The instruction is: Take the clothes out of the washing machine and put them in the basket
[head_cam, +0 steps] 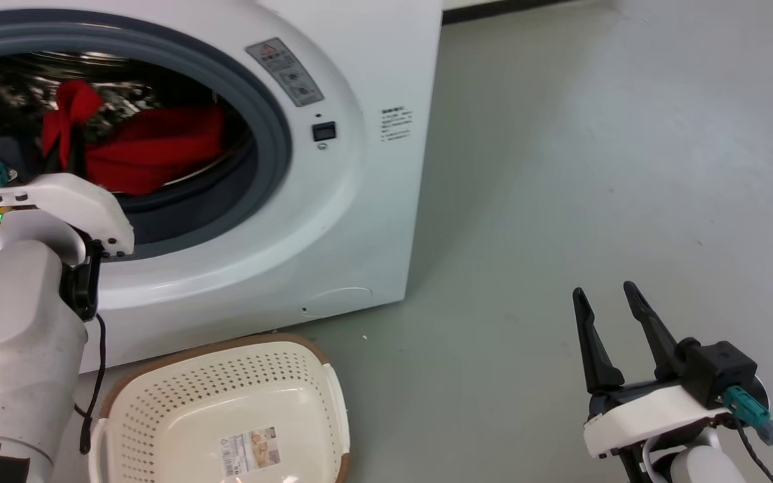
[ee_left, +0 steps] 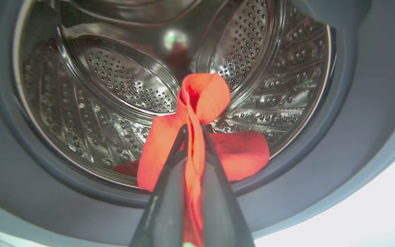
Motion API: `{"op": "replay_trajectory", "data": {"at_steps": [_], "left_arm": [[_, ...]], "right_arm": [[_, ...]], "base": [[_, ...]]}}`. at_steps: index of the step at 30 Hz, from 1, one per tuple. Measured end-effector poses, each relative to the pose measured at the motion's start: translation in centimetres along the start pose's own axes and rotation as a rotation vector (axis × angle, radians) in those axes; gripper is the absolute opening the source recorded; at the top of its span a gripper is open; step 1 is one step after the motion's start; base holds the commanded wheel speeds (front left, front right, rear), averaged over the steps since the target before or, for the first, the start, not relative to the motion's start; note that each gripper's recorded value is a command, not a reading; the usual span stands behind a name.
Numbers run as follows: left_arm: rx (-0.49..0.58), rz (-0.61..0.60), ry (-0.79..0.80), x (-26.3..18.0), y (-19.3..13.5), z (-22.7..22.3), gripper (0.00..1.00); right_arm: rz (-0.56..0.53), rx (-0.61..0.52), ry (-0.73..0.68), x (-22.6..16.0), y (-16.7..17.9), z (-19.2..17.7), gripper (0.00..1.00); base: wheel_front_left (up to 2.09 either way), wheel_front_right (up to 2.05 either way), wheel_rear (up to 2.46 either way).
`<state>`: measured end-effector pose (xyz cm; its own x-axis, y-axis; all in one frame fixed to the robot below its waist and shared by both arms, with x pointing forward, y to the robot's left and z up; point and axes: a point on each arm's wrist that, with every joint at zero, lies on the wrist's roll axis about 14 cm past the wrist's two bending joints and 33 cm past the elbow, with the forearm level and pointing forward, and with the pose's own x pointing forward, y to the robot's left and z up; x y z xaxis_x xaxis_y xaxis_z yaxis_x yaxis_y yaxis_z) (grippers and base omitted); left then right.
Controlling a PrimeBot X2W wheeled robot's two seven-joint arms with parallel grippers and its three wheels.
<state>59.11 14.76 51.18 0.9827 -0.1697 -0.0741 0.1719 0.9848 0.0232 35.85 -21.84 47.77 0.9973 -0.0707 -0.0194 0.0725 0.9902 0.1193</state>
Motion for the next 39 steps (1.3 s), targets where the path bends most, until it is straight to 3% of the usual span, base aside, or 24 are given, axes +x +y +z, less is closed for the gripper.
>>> {"op": "replay_trajectory", "data": {"at_steps": [9,27,34,39], "left_arm": [[-0.001,0.025,-0.182,-3.2,1.3,6.0,0.0],[-0.024,0.033,-0.399,-13.4,0.3,8.9,0.0],[-0.059,0.039,-0.387,-17.0,-0.9,8.4,0.0],[-0.098,0.071,-0.247,-18.4,-1.1,4.1,0.0]], "right_arm": [[0.067,-0.005,-0.021,0.7,2.1,1.0,1.0],[0.152,-0.015,-0.004,1.5,4.8,1.1,1.0],[0.195,-0.015,-0.017,1.9,6.3,1.4,1.0],[0.203,-0.018,-0.015,2.2,6.5,1.3,1.0]], "base": [[0.0,0.0,0.0],[0.0,0.0,0.0],[0.0,0.0,0.0],[0.0,0.0,0.0]]}}
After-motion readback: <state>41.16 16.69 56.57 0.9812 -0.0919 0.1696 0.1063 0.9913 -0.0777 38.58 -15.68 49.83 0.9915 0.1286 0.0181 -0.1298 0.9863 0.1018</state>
